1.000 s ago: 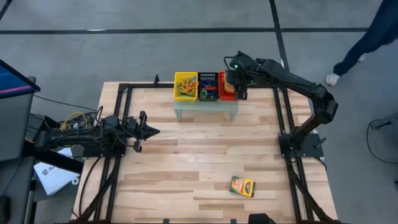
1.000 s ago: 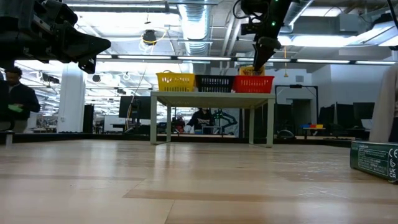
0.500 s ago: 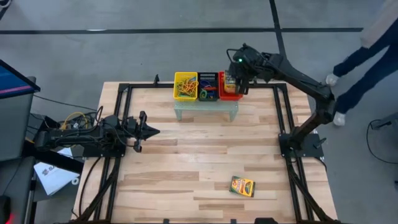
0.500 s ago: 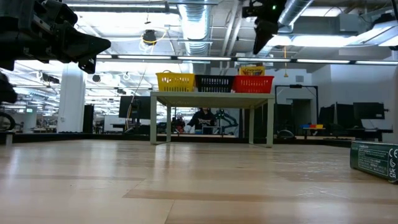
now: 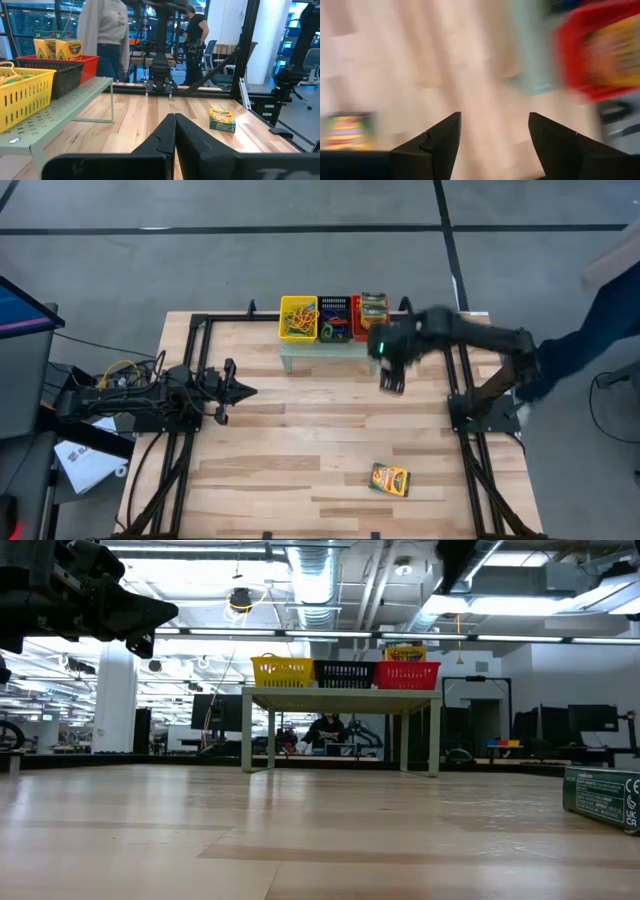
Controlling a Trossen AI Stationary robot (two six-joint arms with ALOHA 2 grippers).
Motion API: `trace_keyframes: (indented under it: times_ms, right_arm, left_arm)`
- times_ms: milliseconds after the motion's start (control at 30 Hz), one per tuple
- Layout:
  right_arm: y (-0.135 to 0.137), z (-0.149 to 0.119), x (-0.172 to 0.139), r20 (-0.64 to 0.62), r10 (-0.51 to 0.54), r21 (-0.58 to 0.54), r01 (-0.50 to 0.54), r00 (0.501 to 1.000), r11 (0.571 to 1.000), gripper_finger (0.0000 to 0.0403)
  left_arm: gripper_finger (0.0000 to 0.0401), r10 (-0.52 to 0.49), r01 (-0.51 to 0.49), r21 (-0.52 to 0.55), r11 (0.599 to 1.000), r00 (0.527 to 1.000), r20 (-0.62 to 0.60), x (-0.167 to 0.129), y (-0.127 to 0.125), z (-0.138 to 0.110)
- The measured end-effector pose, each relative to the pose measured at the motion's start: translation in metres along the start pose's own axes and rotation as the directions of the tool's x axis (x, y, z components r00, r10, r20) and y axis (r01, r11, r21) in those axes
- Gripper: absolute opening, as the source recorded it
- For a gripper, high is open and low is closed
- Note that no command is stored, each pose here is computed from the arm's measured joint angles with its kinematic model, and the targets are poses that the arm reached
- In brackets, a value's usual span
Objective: Pick & Place Office Desk Supplies
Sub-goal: Put the yellow crayon box into the red bin on the shelf
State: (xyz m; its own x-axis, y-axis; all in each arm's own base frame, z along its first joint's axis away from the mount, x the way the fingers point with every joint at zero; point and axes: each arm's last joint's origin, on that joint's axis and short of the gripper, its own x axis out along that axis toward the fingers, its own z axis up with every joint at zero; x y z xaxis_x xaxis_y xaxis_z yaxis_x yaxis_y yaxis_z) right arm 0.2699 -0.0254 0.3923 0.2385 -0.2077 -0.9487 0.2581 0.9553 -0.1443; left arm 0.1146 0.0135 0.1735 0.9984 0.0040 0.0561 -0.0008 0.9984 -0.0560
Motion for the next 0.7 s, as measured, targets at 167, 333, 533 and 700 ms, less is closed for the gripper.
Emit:
trace_keyframes:
  times_ms: [167, 333, 533, 700]
  right_arm:
    - [0.065, -0.024, 0.02, -0.12, 0.049, 0.187, -0.025, 0.992, 0.982, 0.0229]
    - [0.128, -0.062, 0.041, -0.207, 0.091, 0.463, 0.016, 0.974, 0.886, 0.0223]
    - [0.185, -0.117, 0.067, -0.246, 0.132, 0.728, 0.093, 0.96, 0.68, 0.0221]
    - [0.215, -0.157, 0.093, -0.225, 0.191, 0.848, 0.096, 0.955, 0.52, 0.0221]
  left_arm:
    - [0.0, 0.0, 0.0, 0.0, 1.0, 1.0, 0.0, 0.0, 0.0, 0.0]
    - [0.0, 0.0, 0.0, 0.0, 1.0, 1.0, 0.0, 0.0, 0.0, 0.0]
    - [0.0, 0.0, 0.0, 0.0, 1.0, 1.0, 0.0, 0.0, 0.0, 0.0]
    - [0.0, 0.0, 0.0, 0.0, 1.0, 1.0, 0.0, 0.0, 0.0, 0.0]
